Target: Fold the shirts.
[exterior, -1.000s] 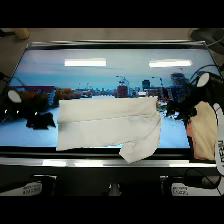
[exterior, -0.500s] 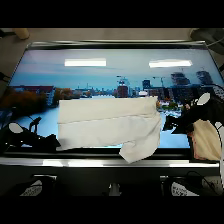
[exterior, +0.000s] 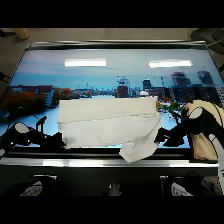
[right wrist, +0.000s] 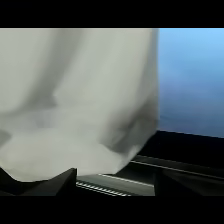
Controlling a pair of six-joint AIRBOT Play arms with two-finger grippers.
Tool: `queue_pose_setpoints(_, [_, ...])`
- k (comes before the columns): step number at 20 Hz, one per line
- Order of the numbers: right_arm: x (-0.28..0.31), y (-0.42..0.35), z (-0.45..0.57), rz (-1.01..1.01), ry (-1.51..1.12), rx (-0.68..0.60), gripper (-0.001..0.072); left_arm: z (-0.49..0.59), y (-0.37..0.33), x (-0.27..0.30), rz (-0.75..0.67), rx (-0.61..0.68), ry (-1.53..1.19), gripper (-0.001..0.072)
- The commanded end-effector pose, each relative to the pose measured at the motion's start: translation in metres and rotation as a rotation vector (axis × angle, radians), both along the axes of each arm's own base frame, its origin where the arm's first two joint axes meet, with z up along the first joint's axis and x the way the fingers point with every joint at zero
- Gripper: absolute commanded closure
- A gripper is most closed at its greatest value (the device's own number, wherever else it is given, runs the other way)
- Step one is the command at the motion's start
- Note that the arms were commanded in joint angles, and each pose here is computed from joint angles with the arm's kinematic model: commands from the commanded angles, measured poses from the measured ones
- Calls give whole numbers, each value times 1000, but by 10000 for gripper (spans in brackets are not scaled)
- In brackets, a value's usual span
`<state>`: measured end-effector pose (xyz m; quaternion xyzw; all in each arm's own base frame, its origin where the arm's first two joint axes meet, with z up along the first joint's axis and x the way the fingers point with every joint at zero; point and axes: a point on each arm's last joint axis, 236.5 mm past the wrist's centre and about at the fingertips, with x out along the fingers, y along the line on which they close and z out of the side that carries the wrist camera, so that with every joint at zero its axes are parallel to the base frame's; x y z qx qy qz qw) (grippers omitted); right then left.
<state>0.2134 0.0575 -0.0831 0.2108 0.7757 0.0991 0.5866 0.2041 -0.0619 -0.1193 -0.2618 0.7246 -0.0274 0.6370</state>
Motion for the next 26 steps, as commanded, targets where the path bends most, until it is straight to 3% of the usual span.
queue_pose_setpoints(1, [-19, 22, -23, 41, -4, 4, 218, -2, 3, 2, -2, 17, -11, 676])
queue_pose_setpoints(2, [-18, 22, -28, 33, -13, -20, 233, -2, 3, 2, -3, 16, -11, 676])
queue_pose_setpoints(3, [-12, 19, -32, 16, -33, -49, 300, -2, 3, 3, -1, 18, -17, 676])
queue_pose_setpoints(4, [-5, 16, -35, -13, -53, -69, 421, -1, 4, 6, 3, 23, -29, 677])
queue_pose_setpoints(5, [1, 12, -37, -35, -70, -89, 591, -2, 5, 9, 5, 29, -42, 676])
queue_pose_setpoints(6, [4, 13, -36, -53, -72, -89, 692, -2, 6, 12, 1, 33, -55, 677])
queue_pose_setpoints(9, [27, 26, 6, 18, -178, -13, 693, 31, 10, 42, -38, 45, -183, 679])
queue_pose_setpoints(14, [186, -7, 112, -143, -650, -140, 696, 129, 28, 149, 5, 103, -486, 683])
queue_pose_setpoints(18, [273, 5, 81, -218, -618, -48, 695, 108, 37, 237, 24, 80, -462, 678])
queue_pose_setpoints(21, [289, 18, 38, -311, -495, 26, 692, 74, 34, 268, 46, 34, -335, 675])
queue_pose_setpoints(22, [286, 24, 27, -321, -454, 49, 666, 61, 27, 270, 39, 8, -287, 605])
queue_pose_setpoints(23, [282, 26, 21, -317, -428, 59, 464, 53, 23, 268, 27, -14, -251, 344])
queue_pose_setpoints(24, [278, 26, 21, -274, -430, 60, 159, 52, 22, 268, 16, -22, -235, 107])
queue_pose_setpoints(25, [270, 23, 28, -205, -434, 64, 11, 57, 27, 269, 2, -12, -248, 73])
queue_pose_setpoints(26, [258, 12, 32, -152, -415, 47, 5, 69, 33, 271, -7, -5, -278, 75])
